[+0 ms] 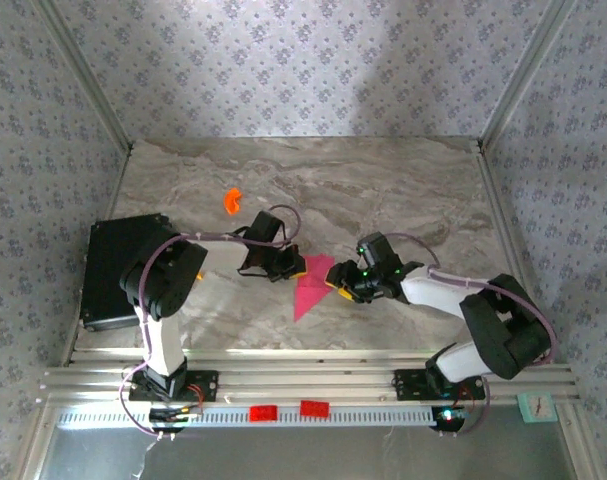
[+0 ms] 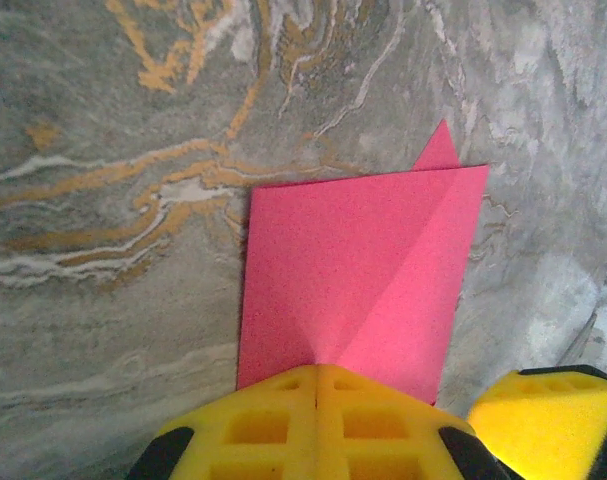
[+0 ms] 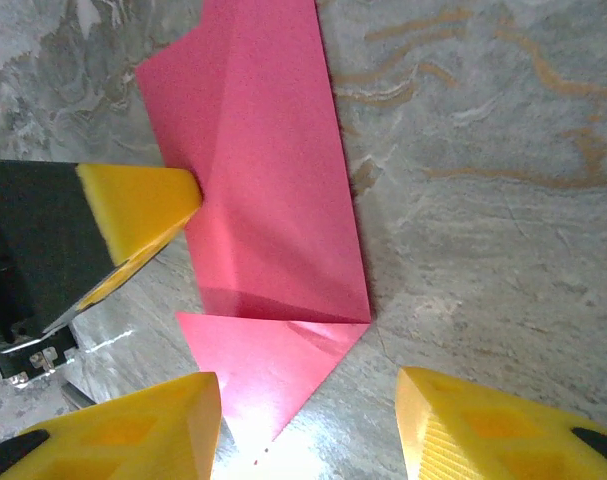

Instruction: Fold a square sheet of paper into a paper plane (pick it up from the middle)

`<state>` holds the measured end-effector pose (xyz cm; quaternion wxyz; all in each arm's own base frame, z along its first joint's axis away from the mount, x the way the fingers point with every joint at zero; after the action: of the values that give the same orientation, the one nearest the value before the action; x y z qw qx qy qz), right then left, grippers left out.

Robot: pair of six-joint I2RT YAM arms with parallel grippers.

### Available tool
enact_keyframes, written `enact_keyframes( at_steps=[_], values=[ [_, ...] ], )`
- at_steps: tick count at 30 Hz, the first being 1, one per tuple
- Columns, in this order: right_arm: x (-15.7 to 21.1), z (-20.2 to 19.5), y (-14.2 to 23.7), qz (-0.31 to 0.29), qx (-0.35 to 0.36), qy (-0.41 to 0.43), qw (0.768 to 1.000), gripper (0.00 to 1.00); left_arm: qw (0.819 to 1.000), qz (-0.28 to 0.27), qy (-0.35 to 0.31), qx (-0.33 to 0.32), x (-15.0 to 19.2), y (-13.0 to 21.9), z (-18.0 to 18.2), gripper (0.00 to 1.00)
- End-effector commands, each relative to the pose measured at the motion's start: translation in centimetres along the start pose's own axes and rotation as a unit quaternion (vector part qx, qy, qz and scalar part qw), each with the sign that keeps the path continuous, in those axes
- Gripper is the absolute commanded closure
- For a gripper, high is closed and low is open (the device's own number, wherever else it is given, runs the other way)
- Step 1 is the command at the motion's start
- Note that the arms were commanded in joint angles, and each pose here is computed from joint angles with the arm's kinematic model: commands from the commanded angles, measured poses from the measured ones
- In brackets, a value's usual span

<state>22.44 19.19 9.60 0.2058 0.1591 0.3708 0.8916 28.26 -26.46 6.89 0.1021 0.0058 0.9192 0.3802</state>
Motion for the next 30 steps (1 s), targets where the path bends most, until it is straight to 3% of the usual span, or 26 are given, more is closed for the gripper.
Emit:
enact_keyframes(
  at_steps=[1, 20, 30],
  values=[
    [-0.1, 0.7, -0.4, 0.022, -0.003, -0.002, 1.000, 0.49, 0.999, 0.021, 0.024, -0.025, 1.5, -0.5, 1.6, 1.00],
    [-0.6, 1.3, -1.8, 0.038, -0.024, 0.001, 0.999, 0.55, 0.999, 0.022, 0.023, -0.016, 1.7, -0.5, 1.7, 1.00],
    [-1.9, 2.3, -1.2, 0.033, -0.082, 0.028, 0.996, 0.54, 0.999, 0.022, 0.022, -0.014, 1.6, -0.5, 1.6, 1.00]
  ],
)
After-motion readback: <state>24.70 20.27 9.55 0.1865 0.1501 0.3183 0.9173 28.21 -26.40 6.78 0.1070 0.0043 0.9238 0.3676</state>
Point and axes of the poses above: each hand's point on the last joint's axis, 136 mm out from that joint toward the fingers, its own y axis back along the fingers, its own z axis along the line the jaws close on, x = y × z, the point moved 7 cm from there along y, back along the fingers, and after that the axes turned 13 degrees about -y, right-handed, at the moved point
